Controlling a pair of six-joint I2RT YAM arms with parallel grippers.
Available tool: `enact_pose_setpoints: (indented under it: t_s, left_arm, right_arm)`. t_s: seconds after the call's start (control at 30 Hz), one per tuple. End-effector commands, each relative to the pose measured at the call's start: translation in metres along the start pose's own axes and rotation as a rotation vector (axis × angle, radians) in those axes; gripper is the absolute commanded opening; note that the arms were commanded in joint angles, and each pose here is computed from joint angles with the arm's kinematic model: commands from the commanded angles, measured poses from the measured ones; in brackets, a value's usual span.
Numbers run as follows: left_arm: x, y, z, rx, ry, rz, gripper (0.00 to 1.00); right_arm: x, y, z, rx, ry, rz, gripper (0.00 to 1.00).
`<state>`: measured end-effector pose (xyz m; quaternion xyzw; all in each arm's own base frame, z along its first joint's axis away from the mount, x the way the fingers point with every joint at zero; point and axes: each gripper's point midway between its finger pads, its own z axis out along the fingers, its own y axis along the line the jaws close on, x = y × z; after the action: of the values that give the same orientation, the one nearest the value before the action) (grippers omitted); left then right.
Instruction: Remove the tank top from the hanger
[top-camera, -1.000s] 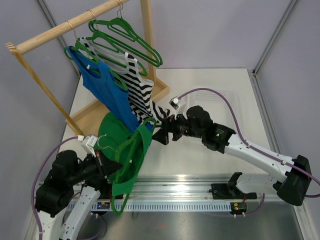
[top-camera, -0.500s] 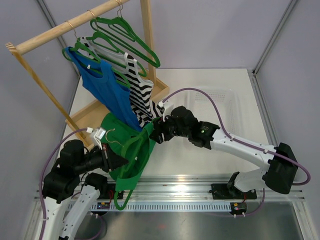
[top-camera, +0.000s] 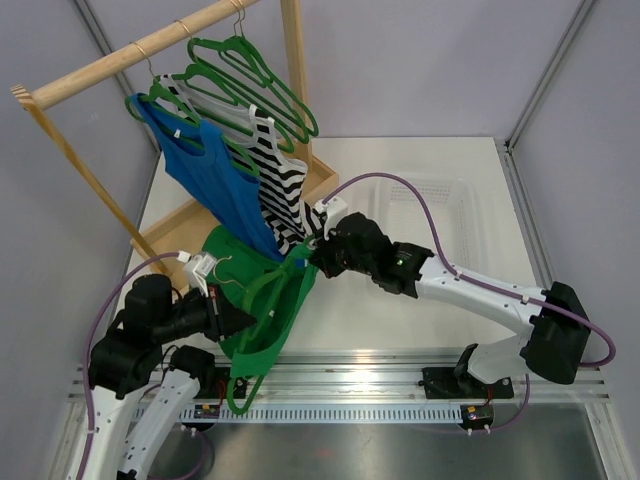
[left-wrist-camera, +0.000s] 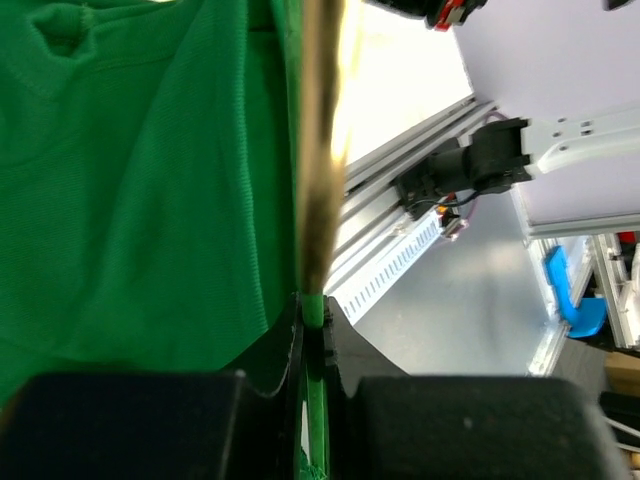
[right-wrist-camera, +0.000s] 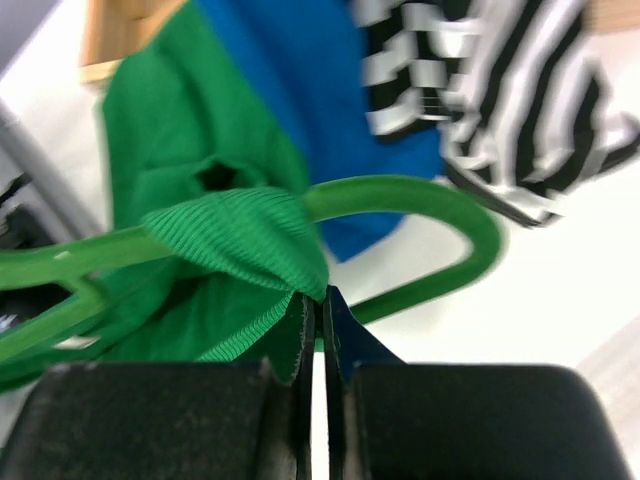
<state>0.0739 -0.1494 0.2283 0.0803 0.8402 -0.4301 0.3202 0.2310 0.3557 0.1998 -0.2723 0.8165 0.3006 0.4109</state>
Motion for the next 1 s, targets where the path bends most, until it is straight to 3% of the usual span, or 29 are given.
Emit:
enact_pose_setpoints:
  t_s: [0.0, 0.17, 0.33, 0.53, 0.73, 0.97]
  left_arm:
    - [0.003, -0.004, -0.004, 0.018, 0.026, 0.060, 0.00]
    - [0.012, -0.015, -0.010, 0.089, 0.050, 0.110, 0.00]
    - [0.017, -0.023, -0.014, 0.135, 0.068, 0.133, 0.00]
    - [0.018, -0.010, -0.003, 0.099, 0.100, 0.105, 0.00]
    - [0.014, -0.022, -0.008, 0.147, 0.082, 0.142, 0.00]
    - [0.008, -0.026, -0.014, 0.137, 0.047, 0.183, 0.00]
  right_arm:
    - [-0.045, -0.045, -0.022, 0.291, -0.159, 0.010, 0.00]
    - [-0.064, -0.100, -0.036, 0.499, -0.175, 0.108, 0.00]
    - [-0.058, -0.132, -0.033, 0.602, -0.131, 0.187, 0.00]
    - [-0.066, -0.135, -0.039, 0.596, -0.156, 0.231, 0.00]
    - [-0.049, -0.168, -0.022, 0.599, -0.017, 0.325, 0.00]
    - [-0.028, -0.154, -0.001, 0.436, 0.096, 0.355, 0.00]
